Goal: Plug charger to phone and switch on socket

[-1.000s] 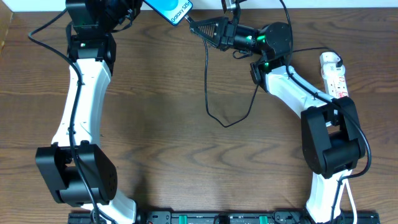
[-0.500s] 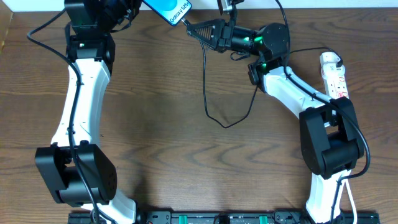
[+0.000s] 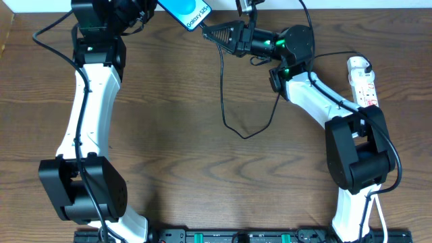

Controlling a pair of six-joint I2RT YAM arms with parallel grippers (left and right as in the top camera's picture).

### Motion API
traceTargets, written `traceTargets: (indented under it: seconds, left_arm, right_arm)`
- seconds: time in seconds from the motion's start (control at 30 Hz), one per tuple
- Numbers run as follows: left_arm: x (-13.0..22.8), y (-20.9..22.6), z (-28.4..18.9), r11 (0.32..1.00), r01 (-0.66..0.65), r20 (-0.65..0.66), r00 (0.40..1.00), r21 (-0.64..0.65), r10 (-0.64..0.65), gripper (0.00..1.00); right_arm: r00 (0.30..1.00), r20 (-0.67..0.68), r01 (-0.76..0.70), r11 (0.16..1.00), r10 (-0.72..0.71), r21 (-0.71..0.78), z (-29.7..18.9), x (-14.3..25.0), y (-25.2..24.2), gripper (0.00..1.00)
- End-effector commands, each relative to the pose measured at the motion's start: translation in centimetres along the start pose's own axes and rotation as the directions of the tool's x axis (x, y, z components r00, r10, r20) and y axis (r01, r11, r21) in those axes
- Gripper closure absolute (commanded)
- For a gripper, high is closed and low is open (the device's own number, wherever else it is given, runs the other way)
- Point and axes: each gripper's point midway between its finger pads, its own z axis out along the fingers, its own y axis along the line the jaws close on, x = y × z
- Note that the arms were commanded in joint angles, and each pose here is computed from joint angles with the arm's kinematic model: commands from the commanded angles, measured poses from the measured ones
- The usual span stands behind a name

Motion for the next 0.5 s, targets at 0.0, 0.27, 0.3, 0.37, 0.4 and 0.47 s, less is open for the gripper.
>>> traceTargets:
  seconds: [0.0, 0.27, 0.3, 0.37, 0.4, 0.47]
  left_arm:
    - [-1.29, -0.68, -0.51, 1.000, -0.025, 0.040, 0.999, 0.013, 0.024, 0.93]
    - [-2.12, -0.41, -0.93, 1.000, -0.020, 0.061, 0.998, 0.006, 0.020, 0.93]
    - [-2.12, -0.41, -0.93, 1.000, -0.020, 0.061, 0.998, 0.006, 0.020, 0.92]
    - [-2.09, -0.40, -0.93, 1.000, -0.020, 0.060, 0.998, 0.006, 0.020, 0.92]
    - [-2.02, -0.42, -0.92, 1.000, -0.020, 0.055, 0.998, 0.007, 0.020, 0.93]
    - [-1.82, -0.45, -0.90, 1.000, -0.020, 0.045, 0.999, 0.009, 0.020, 0.93]
  right_arm:
    - [1.000, 0.018, 0.011, 1.000, -0.011, -0.001, -0.60, -0.87, 0.30, 0.99]
    - [1.000, 0.007, 0.010, 1.000, -0.010, -0.001, -0.60, -0.69, 0.30, 0.99]
    - [1.000, 0.007, 0.009, 1.000, -0.009, -0.001, -0.60, -0.69, 0.30, 0.99]
    - [1.000, 0.008, 0.006, 1.000, -0.006, -0.001, -0.60, -0.69, 0.30, 0.99]
    - [1.000, 0.008, 0.006, 1.000, -0.006, -0.001, -0.60, -0.69, 0.30, 0.99]
    - [1.000, 0.007, 0.006, 1.000, -0.006, -0.001, -0.58, -0.67, 0.30, 0.99]
